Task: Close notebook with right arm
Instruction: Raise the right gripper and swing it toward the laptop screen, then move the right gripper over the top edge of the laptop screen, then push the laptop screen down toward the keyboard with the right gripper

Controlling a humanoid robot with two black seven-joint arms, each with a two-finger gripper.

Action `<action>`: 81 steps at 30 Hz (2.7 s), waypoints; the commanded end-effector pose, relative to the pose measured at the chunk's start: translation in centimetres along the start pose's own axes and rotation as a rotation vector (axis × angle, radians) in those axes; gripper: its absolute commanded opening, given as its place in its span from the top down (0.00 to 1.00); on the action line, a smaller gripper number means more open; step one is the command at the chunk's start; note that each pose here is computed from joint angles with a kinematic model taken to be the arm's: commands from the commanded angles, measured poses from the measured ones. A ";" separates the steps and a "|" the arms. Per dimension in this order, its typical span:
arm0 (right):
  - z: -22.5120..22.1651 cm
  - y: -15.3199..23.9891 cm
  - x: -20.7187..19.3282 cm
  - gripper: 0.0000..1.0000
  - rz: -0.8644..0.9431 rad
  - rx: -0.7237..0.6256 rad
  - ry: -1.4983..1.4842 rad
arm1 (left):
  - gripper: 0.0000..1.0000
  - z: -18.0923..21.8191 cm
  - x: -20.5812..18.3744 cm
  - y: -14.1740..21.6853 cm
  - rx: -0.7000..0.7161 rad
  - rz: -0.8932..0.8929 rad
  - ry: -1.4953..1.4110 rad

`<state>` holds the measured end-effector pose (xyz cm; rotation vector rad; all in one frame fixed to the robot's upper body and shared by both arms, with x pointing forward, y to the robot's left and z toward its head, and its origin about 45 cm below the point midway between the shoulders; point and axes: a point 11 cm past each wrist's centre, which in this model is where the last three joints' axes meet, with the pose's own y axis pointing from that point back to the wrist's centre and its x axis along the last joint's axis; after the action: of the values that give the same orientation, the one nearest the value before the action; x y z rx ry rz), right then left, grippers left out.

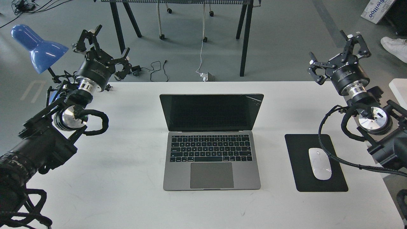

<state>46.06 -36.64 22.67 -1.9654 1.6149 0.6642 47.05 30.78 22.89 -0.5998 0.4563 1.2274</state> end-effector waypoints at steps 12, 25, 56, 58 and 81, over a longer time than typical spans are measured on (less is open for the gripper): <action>0.6 -0.6 -0.8 0.00 -0.026 -0.051 0.056 | 0.00 0.0 0.0 0.0 -0.003 0.001 0.003; 7.6 -3.0 -7.6 0.00 -0.192 -0.253 0.064 | 0.00 -0.1 0.0 0.0 0.003 -0.001 -0.002; 12.7 1.7 -8.6 0.00 -0.302 -0.438 0.095 | 0.00 -0.3 0.0 0.1 0.015 -0.001 -0.007; 12.5 2.7 -7.9 0.00 -0.301 -0.453 0.113 | 0.00 -0.3 0.0 0.1 0.015 -0.001 -0.007; 19.7 11.6 -6.5 0.00 -0.463 -0.807 0.359 | 0.00 -0.4 0.0 0.1 0.016 -0.002 -0.008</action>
<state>33.28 -21.01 12.17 -2.9835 1.0732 0.9088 46.93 30.61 22.55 -0.5808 0.4588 1.2234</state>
